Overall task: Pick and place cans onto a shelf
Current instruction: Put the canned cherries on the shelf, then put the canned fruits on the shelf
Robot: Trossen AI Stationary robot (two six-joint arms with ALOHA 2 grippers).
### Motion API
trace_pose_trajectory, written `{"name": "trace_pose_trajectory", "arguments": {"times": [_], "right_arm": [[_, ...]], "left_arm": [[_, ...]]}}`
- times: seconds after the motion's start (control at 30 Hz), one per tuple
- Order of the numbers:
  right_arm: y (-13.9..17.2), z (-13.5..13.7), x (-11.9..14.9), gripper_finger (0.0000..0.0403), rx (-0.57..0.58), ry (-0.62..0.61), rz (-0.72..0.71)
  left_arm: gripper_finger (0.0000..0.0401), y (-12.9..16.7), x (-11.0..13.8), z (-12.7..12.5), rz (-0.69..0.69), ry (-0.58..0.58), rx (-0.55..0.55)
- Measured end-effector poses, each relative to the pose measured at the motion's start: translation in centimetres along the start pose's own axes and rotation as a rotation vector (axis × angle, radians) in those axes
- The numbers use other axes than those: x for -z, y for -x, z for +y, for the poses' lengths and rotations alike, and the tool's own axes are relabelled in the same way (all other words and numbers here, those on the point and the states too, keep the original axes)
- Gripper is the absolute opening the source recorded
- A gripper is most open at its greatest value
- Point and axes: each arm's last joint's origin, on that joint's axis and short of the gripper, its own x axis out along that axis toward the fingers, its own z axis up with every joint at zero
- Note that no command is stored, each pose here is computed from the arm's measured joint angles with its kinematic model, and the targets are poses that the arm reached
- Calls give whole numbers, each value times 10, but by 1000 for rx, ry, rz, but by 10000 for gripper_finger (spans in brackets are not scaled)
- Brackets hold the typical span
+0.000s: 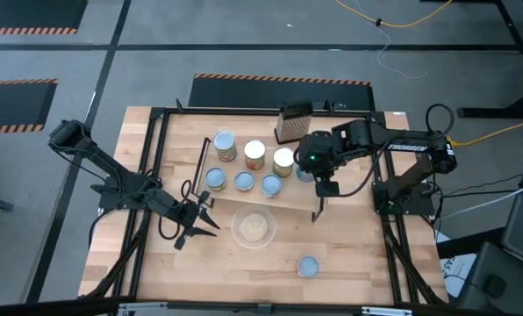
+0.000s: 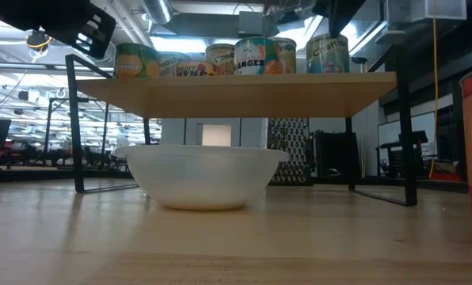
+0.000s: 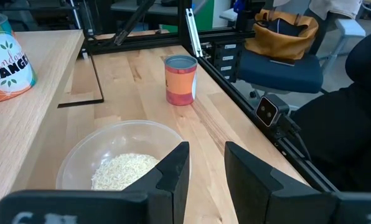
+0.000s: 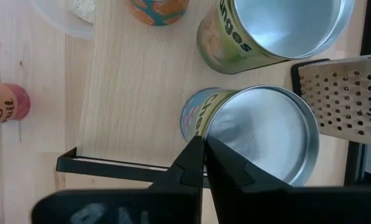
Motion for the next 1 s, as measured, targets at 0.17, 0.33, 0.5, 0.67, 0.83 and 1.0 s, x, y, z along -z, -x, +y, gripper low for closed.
{"name": "trace_pose_trajectory", "arguments": {"times": [0.17, 0.33, 0.5, 0.67, 0.83, 1.0], "right_arm": [[0, 0, 0, 24, -1, 1, 0], [0, 0, 0, 65, 6, -4, -2], [0, 0, 0, 127, 6, -24, -3], [0, 0, -1, 153, 8, -27, -11], [10, 1, -1, 155, 3, -22, -25], [46, 14, -8, 155, -36, -10, -170]], "left_arm": [[94, 0, 0, 0, 0, 0, 0], [94, 0, 0, 0, 0, 0, 0], [94, 0, 0, 0, 0, 0, 0], [94, 0, 0, 0, 0, 0, 0], [94, 0, 0, 0, 0, 0, 0], [94, 0, 0, 0, 0, 0, 0]]}}
